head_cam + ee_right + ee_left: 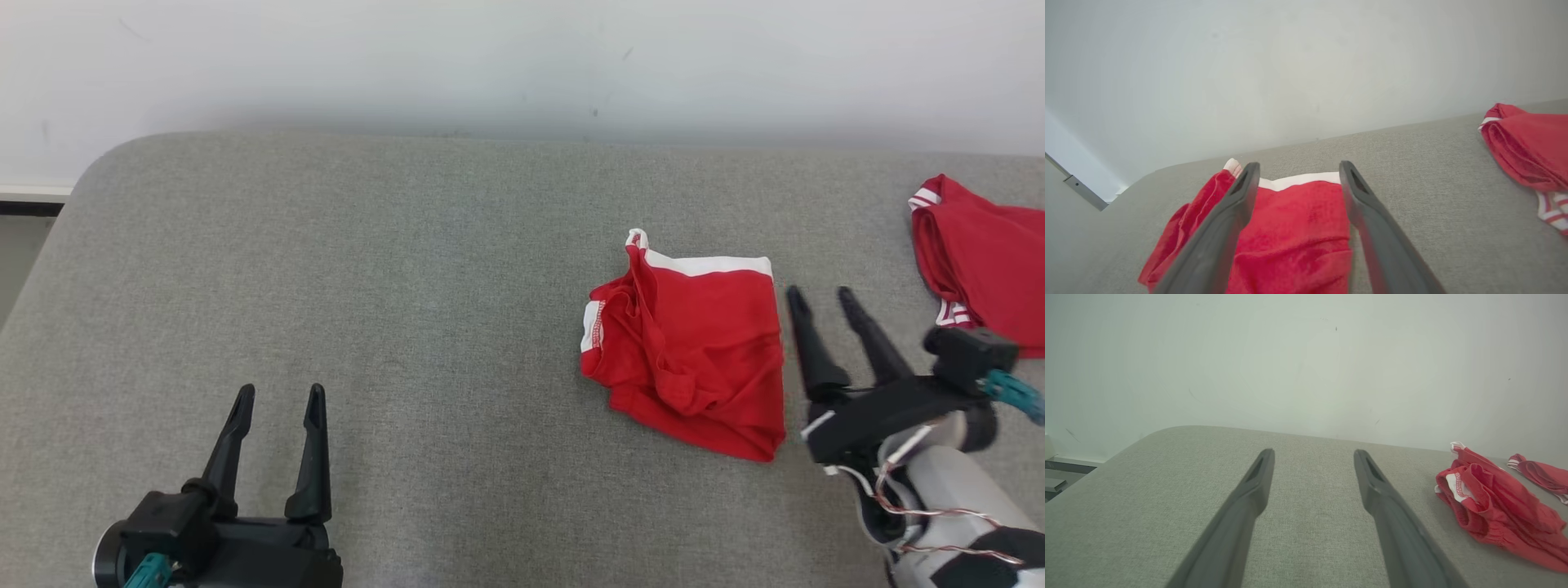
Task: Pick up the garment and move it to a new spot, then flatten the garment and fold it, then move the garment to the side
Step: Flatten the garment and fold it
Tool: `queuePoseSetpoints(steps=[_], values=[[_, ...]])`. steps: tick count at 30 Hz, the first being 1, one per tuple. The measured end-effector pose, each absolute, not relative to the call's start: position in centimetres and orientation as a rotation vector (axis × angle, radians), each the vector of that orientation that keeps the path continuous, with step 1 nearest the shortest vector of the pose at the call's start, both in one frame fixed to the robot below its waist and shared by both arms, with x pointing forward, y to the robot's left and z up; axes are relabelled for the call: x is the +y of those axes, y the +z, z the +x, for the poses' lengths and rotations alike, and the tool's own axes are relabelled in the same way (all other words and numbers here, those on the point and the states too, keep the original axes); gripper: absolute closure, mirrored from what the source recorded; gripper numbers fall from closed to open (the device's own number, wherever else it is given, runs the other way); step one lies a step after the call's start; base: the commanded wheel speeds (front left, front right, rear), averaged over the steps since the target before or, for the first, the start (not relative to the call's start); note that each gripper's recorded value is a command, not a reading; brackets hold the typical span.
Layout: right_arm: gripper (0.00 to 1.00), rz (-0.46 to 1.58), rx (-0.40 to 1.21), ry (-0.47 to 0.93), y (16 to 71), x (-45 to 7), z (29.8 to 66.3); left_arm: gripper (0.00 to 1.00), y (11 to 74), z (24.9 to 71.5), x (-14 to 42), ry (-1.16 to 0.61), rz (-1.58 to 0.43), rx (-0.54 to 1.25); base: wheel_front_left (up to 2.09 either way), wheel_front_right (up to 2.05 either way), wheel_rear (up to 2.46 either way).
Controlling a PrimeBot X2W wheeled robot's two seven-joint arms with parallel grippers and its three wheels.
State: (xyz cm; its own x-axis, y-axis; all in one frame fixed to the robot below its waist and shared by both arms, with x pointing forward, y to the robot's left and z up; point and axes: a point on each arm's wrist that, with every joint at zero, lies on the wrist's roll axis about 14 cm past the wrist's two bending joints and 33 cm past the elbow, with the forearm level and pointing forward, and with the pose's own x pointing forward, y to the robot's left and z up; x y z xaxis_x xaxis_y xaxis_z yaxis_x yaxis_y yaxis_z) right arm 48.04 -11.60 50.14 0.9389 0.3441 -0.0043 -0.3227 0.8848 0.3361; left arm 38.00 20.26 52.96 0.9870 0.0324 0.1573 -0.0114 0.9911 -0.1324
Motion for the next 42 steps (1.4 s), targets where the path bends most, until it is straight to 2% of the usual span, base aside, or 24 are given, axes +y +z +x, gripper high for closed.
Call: queuePoseSetpoints(steps=[2,3,4,5,6,11,25,42], values=[[0.00,0.323,0.056,0.308,50.0,-13.1,48.1,0.00,52.9,38.1,20.2,0.020,-0.130,-0.159,0.00,0.00,0.00],[0.39,0.317,0.055,0.292,49.8,-13.7,48.2,0.00,52.9,38.1,20.3,0.021,-0.128,-0.159,0.00,0.00,0.00],[0.69,0.310,0.054,0.278,49.7,-14.2,48.3,0.00,52.9,38.1,20.3,0.022,-0.124,-0.157,0.00,0.00,0.00],[0.89,0.302,0.053,0.267,49.5,-14.6,48.3,0.00,52.8,38.1,20.4,0.024,-0.121,-0.155,0.00,0.00,0.00],[1.00,0.294,0.054,0.258,49.4,-14.8,48.4,0.00,52.8,38.2,20.5,0.025,-0.118,-0.154,0.00,0.00,0.00],[1.00,0.243,0.094,0.258,47.6,-14.3,48.6,0.00,52.7,38.3,20.9,0.035,-0.107,-0.151,0.00,0.00,0.00],[1.00,0.147,0.248,0.359,42.7,-8.5,49.7,0.00,52.4,38.0,22.3,0.075,-0.086,-0.139,0.00,0.00,0.00],[1.00,0.225,0.234,0.552,43.5,1.4,47.5,0.00,52.1,37.8,22.6,0.089,-0.083,-0.128,0.00,0.00,0.00]])
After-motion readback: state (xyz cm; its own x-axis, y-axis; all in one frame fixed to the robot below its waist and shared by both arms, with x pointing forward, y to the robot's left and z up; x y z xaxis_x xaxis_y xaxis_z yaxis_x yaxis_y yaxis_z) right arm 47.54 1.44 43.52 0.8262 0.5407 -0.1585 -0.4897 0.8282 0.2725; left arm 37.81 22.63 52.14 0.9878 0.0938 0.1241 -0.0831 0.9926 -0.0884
